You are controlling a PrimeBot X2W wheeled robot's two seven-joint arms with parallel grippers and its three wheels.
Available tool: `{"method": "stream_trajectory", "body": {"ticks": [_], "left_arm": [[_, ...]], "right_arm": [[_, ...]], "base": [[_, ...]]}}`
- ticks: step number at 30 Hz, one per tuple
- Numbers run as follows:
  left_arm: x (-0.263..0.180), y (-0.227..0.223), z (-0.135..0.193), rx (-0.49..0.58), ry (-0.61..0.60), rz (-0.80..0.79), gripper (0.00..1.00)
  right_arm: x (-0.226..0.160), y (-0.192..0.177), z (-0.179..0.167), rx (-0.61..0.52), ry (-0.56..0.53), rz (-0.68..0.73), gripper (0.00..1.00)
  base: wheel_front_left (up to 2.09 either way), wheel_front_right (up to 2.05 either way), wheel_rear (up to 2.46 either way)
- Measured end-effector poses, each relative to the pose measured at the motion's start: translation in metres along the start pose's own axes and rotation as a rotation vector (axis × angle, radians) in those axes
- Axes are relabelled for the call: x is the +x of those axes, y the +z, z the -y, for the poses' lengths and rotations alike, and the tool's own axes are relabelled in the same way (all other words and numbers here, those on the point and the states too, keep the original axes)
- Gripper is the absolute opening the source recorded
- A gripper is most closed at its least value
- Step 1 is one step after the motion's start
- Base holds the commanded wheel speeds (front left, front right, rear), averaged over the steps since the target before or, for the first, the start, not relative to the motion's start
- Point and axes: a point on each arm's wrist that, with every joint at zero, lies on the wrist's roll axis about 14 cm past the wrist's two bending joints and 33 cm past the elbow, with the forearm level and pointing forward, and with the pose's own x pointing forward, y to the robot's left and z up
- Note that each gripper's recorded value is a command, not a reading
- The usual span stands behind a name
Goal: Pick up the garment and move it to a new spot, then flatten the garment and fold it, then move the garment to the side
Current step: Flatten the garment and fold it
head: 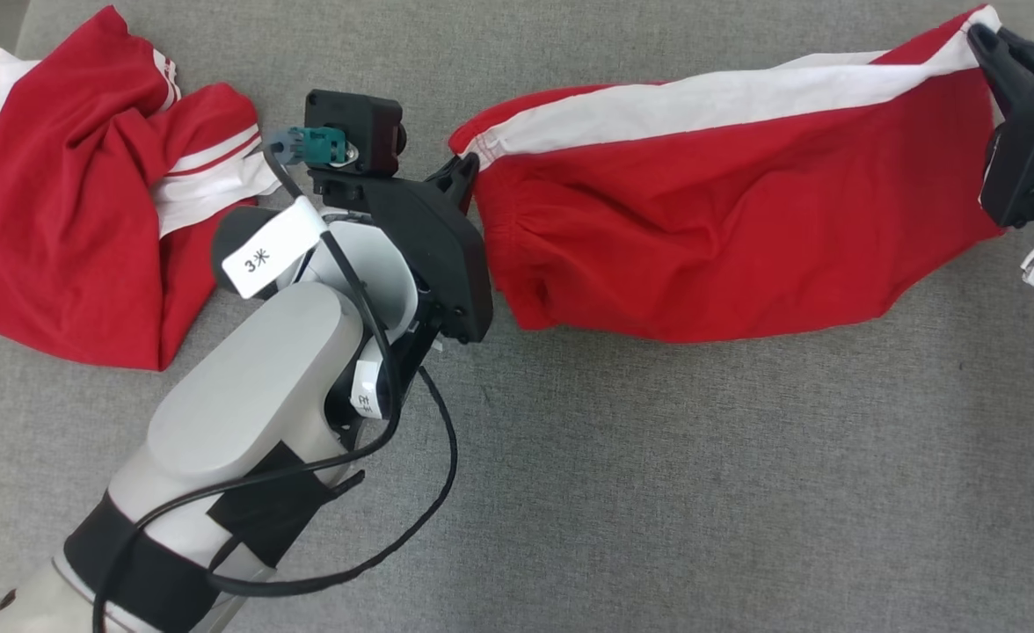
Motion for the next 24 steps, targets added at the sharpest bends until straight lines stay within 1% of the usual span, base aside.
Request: {"method": "stream_trajectory", "body": {"ticks": [1, 4, 10, 13, 18, 21, 22, 24], "left_arm": [[0.001, 0.001, 0.001, 0.001, -0.003, 0.007, 1.0], [0.002, 0.004, -0.001, 0.004, 0.003, 0.019, 1.0], [0.0, 0.012, -0.006, 0.017, 0.013, 0.064, 1.0], [-0.006, 0.025, -0.002, 0.035, -0.011, 0.129, 1.0], [-0.024, 0.057, 0.009, 0.073, -0.066, 0.305, 1.0], [-0.041, 0.079, 0.015, 0.054, -0.094, 0.441, 1.0], [-0.052, 0.085, 0.015, -0.001, -0.099, 0.506, 1.0], [-0.063, 0.087, 0.011, -0.061, -0.081, 0.557, 1.0]], "right_arm": [[0.002, 0.001, -0.001, -0.005, -0.001, 0.004, 1.0], [0.008, 0.002, -0.005, 0.013, 0.007, 0.021, 1.0], [0.008, 0.013, -0.008, 0.009, 0.008, 0.074, 1.0], [0.004, 0.019, -0.007, 0.03, 0.001, 0.102, 1.0], [-0.009, 0.026, 0.0, 0.025, -0.027, 0.129, 1.0], [-0.02, 0.022, 0.007, 0.038, -0.055, 0.131, 1.0], [-0.027, 0.018, 0.009, 0.053, -0.068, 0.128, 1.0], [-0.035, 0.014, 0.01, 0.06, -0.08, 0.13, 1.0]], "base": [[0.0, 0.0, 0.0], [0.0, 0.0, 0.0], [0.0, 0.0, 0.0], [0.0, 0.0, 0.0], [0.0, 0.0, 0.0], [0.0, 0.0, 0.0], [0.0, 0.0, 0.0], [0.0, 0.0, 0.0]]}}
